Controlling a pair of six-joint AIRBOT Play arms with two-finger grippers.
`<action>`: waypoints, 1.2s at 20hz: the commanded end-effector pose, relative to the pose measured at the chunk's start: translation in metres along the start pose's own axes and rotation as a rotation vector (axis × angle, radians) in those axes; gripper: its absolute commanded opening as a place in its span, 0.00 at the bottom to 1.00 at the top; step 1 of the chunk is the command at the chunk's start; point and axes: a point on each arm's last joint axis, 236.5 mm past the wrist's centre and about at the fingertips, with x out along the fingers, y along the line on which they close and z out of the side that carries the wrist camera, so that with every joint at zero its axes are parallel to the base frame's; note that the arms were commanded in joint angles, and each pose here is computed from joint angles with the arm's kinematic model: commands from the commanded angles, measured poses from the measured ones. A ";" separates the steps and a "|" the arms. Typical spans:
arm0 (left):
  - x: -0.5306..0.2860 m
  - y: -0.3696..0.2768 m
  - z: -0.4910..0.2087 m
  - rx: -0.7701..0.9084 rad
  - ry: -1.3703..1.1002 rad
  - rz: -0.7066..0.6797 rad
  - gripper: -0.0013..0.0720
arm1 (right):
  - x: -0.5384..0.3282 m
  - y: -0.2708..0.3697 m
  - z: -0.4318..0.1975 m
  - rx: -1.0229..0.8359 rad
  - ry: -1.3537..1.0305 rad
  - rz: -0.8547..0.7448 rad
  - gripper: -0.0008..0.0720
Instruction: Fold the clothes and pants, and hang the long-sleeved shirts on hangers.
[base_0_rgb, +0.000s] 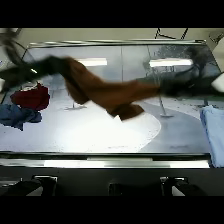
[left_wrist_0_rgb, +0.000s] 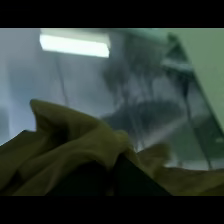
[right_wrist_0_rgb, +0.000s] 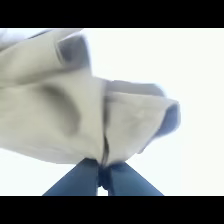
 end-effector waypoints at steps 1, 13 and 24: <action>-0.117 -0.090 0.115 0.140 -0.328 -0.103 0.05 | -0.169 0.029 0.114 -0.109 -0.491 -0.091 0.07; -0.177 -0.111 0.135 0.275 -0.451 -0.054 0.05 | -0.168 0.031 -0.002 -0.108 -0.056 -0.099 0.07; 0.158 0.070 -0.243 -0.211 0.707 0.015 0.05 | 0.068 -0.090 -0.243 0.340 0.544 -0.160 0.07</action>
